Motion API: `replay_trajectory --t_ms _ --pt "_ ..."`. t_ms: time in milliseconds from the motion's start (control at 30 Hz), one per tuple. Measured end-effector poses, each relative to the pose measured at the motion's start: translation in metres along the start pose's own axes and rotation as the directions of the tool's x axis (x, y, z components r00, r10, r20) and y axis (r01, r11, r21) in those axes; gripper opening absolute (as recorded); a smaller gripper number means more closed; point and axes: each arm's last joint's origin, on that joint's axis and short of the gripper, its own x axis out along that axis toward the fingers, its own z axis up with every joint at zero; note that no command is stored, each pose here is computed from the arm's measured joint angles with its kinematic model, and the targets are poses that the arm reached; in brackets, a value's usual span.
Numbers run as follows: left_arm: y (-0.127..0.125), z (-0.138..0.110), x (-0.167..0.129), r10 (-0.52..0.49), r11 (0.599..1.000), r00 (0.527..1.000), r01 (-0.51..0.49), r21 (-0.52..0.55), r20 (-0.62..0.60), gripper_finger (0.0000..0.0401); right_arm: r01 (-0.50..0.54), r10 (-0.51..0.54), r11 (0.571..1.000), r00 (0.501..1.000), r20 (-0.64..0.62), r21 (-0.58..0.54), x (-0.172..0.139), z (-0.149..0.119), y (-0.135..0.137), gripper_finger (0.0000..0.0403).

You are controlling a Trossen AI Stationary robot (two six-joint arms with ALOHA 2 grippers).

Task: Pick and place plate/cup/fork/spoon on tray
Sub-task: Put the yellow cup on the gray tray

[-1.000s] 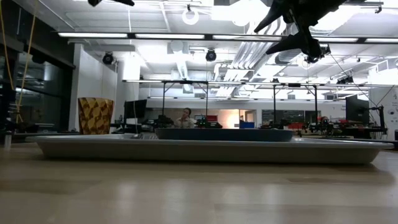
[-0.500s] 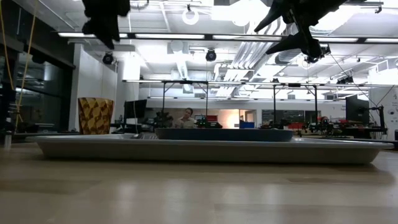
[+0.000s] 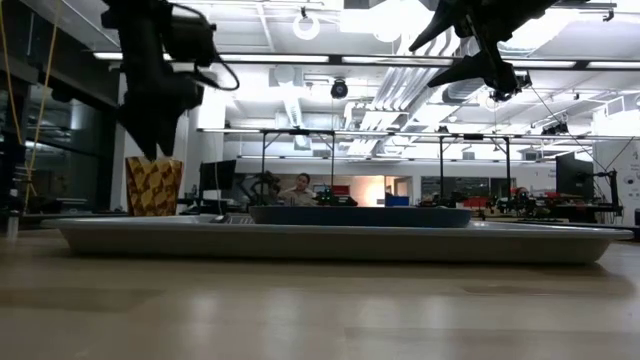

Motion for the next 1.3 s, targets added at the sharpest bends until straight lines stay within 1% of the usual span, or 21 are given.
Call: replay_trajectory --t_ms 200,300,367,400,467,500,533,567,633,700,833,933,1033,1100,1167,1233,1300 --pt "0.005 -0.013 0.028 0.07 0.998 0.997 -0.07 0.006 -0.012 0.025 0.0 0.0 1.0 1.0 0.0 -0.003 0.0 0.0 0.0 0.0254" --pt "0.007 -0.019 0.038 0.077 0.997 0.997 -0.077 0.01 -0.019 0.0234 0.0 0.0 1.0 1.0 0.0 -0.003 0.0 0.0 0.0 0.0254" --pt "0.006 -0.019 0.039 0.064 0.998 0.998 -0.063 0.022 -0.023 0.0198 0.001 -0.001 1.0 1.0 0.001 -0.003 0.0 0.0 0.0 0.0254" --pt "0.004 -0.019 0.039 0.057 0.998 0.998 -0.056 0.029 -0.016 0.0169 0.003 -0.003 1.0 1.0 0.004 -0.003 0.0 0.0 0.0 0.0254" --pt "0.001 -0.017 0.036 0.035 0.998 0.999 -0.035 0.054 -0.007 0.0094 0.008 -0.008 1.0 1.0 0.013 -0.001 0.0 0.0 0.0 0.0254" --pt "-0.001 -0.014 0.032 0.015 0.997 1.0 -0.016 0.074 0.004 0.0051 0.013 -0.013 1.0 1.0 0.019 0.0 0.0 0.001 0.0 0.0254" --pt "-0.004 -0.01 0.027 0.0 0.995 1.0 -0.002 0.095 0.025 0.0026 0.014 -0.014 1.0 1.0 0.022 0.001 0.0 0.001 0.0 0.0254" --pt "-0.007 -0.005 0.02 -0.017 0.993 0.999 0.011 0.12 0.049 0.0018 0.014 -0.014 1.0 1.0 0.023 0.008 0.0 0.001 0.0 0.0254" --pt "-0.014 0.007 0.0 -0.033 0.984 0.993 0.013 0.176 0.113 0.0011 0.007 -0.007 1.0 1.0 0.027 0.014 0.0 0.001 0.0 0.0254" --pt "-0.022 0.02 -0.021 -0.054 0.974 0.981 0.011 0.226 0.185 0.0007 -0.028 0.027 0.999 0.998 0.048 0.021 -0.002 0.004 0.003 0.0254" --pt "-0.039 0.044 -0.063 -0.083 0.952 0.957 -0.006 0.305 0.277 0.0005 -0.158 0.158 0.987 0.978 0.136 -0.008 -0.017 0.014 0.013 0.0254" --pt "-0.059 0.061 -0.082 -0.103 0.924 0.951 -0.018 0.383 0.292 0.0004 -0.268 0.276 0.961 0.933 0.232 -0.066 -0.034 0.025 0.022 0.0254" --pt "-0.093 0.076 -0.091 -0.135 0.872 0.947 -0.026 0.488 0.292 0.0003 -0.346 0.369 0.929 0.873 0.319 -0.127 -0.051 0.035 0.028 0.0254" --pt "-0.118 0.085 -0.093 -0.158 0.834 0.941 -0.036 0.55 0.301 0.0003 -0.358 0.39 0.921 0.841 0.374 -0.154 -0.061 0.039 0.029 0.0254" --pt "-0.145 0.094 -0.088 -0.174 0.794 0.935 -0.053 0.606 0.309 0.0003 -0.361 0.401 0.916 0.818 0.412 -0.174 -0.068 0.042 0.029 0.0254" --pt "-0.172 0.104 -0.083 -0.213 0.758 0.912 -0.072 0.648 0.351 0.0003 -0.365 0.412 0.911 0.8 0.436 -0.192 -0.073 0.044 0.03 0.0254" --pt "-0.193 0.113 -0.076 -0.254 0.734 0.885 -0.087 0.673 0.391 0.0002 -0.362 0.416 0.909 0.786 0.457 -0.206 -0.075 0.046 0.03 0.0254"
